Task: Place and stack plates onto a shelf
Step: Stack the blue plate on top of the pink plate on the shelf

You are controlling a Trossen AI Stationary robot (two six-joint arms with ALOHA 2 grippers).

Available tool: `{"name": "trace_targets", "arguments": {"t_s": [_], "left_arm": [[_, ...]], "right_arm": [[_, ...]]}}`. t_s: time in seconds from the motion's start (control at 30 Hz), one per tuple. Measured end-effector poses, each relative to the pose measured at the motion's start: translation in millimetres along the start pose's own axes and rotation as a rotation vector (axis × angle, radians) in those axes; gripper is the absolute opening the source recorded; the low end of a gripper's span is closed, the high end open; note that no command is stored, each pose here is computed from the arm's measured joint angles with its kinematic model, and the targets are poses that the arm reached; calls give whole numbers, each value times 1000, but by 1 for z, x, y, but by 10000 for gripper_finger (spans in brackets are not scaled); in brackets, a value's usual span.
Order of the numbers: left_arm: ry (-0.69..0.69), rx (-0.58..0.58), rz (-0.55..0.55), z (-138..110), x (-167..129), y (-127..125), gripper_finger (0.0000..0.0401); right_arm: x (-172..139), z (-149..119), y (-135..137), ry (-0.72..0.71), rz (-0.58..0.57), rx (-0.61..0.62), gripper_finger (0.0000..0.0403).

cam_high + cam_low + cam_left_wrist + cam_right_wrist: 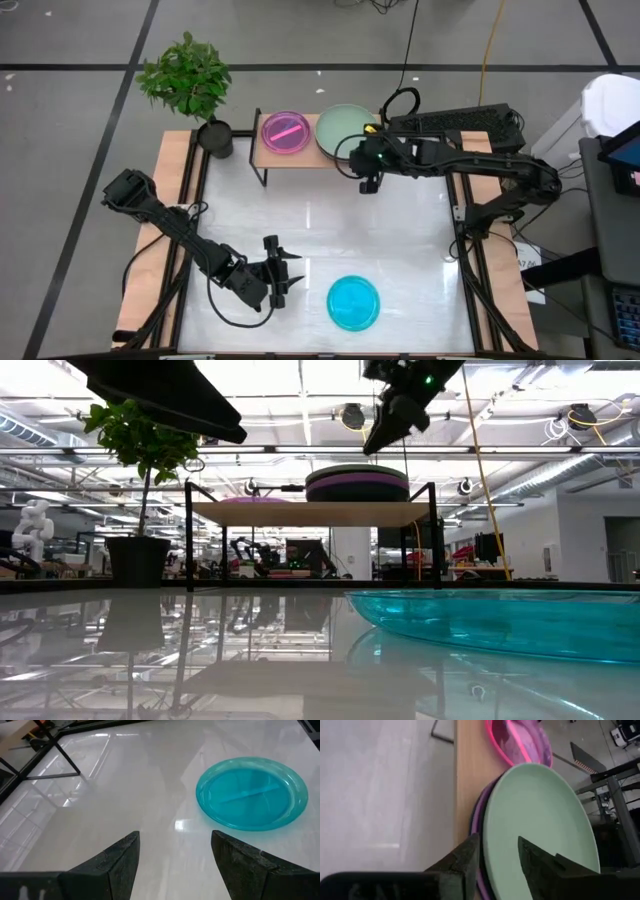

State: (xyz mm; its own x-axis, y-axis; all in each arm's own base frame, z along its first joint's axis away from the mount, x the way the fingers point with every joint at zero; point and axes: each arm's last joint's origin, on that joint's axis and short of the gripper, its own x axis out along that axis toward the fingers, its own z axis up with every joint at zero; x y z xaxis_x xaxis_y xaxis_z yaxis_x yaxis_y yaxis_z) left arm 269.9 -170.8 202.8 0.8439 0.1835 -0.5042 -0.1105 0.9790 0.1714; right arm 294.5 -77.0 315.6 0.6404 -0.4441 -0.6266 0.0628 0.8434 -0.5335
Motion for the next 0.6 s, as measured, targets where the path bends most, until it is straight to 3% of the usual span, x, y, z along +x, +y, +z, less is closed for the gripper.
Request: {"name": "trace_targets", "arguments": {"t_s": [0.13, 0.3, 0.6], "left_arm": [[18, 41, -45, -1, 0, -1, 250], [21, 104, -121, 0, 0, -4, 250], [-23, 339, -245, 2, 0, -9, 250]], "right_arm": [[-19, 5, 7, -47, 31, 72, 127], [-44, 11, 28, -109, 194, 138, 125], [-69, -1, 83, -123, 296, 167, 119]]}}
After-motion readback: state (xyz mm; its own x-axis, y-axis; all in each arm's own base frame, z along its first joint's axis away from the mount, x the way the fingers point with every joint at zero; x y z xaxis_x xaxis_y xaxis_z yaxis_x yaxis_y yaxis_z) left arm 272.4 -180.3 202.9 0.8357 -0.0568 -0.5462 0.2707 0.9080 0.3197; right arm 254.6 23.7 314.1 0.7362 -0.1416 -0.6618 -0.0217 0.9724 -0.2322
